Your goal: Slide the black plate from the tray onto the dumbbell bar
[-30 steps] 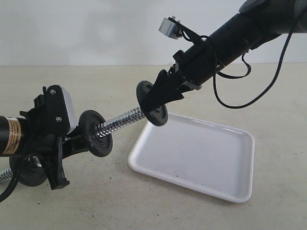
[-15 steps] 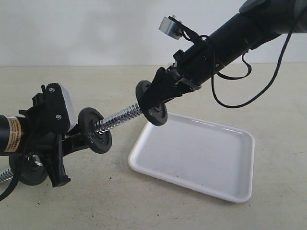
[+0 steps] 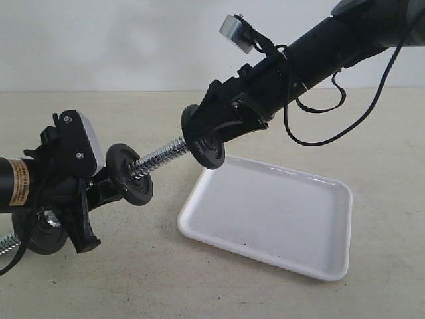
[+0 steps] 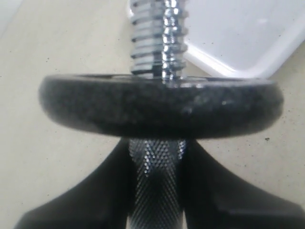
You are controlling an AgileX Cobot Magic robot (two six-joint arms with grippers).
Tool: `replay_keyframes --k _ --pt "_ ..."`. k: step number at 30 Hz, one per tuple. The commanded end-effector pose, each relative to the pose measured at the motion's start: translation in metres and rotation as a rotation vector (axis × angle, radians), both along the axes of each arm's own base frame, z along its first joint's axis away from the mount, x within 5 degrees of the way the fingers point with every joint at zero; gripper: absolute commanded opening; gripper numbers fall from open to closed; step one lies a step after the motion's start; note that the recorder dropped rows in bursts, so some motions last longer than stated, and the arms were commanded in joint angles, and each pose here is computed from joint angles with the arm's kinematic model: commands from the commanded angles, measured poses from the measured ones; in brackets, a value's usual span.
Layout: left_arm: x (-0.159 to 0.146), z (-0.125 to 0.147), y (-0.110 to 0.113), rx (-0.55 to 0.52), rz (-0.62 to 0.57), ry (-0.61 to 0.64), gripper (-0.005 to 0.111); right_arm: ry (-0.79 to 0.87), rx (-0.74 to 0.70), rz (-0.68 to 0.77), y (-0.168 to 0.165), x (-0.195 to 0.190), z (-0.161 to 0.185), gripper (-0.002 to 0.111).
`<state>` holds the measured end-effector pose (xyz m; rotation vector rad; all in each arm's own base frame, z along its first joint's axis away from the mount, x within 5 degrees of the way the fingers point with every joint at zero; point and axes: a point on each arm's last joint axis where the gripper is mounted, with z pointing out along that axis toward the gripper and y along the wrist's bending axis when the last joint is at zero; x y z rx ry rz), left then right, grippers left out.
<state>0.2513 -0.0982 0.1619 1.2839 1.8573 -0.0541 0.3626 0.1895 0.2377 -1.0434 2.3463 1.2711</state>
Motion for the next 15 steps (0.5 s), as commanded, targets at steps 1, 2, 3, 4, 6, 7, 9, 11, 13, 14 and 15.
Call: replay_keyframes --k 1,2,3,4,6,7,9,11,13,14,15 --pt "0.002 0.037 -0.032 -0.455 -0.207 -0.182 0.004 0.017 0.08 -0.018 0.004 -0.002 0.015 0.001" --pt "0.002 0.036 -0.034 -0.49 -0.228 -0.182 0.004 0.017 0.08 -0.018 0.004 -0.002 0.015 0.001" --pt "0.002 0.036 -0.036 -0.513 -0.242 -0.186 0.004 0.017 0.08 -0.018 0.004 -0.002 0.015 0.001" --pt "0.002 0.037 -0.038 -0.544 -0.268 -0.199 0.004 0.017 0.08 -0.018 0.004 -0.002 0.015 0.001" --pt "0.002 0.039 -0.039 -0.562 -0.28 -0.21 0.004 0.017 0.08 -0.018 0.004 -0.002 0.015 0.001" --pt "0.003 0.04 -0.039 -0.571 -0.274 -0.216 0.004 0.017 0.08 -0.018 0.004 -0.002 0.015 0.001" --pt "0.004 0.042 -0.038 -0.591 -0.253 -0.226 0.004 0.017 0.08 -0.018 0.004 -0.002 0.015 0.001" --pt "0.004 0.043 -0.038 -0.609 -0.254 -0.236 0.004 0.017 0.078 -0.017 0.004 -0.002 0.015 0.001" --pt "0.003 0.047 -0.039 -0.641 -0.277 -0.256 0.004 0.016 0.077 -0.016 0.004 -0.002 0.015 0.001" --pt "0.002 0.048 -0.04 -0.656 -0.286 -0.263 0.004 0.015 0.073 -0.015 0.003 -0.002 0.015 0.001" --pt "0.002 0.05 -0.04 -0.672 -0.296 -0.272 0.004 0.015 0.073 -0.015 0.003 -0.002 0.015 0.001"
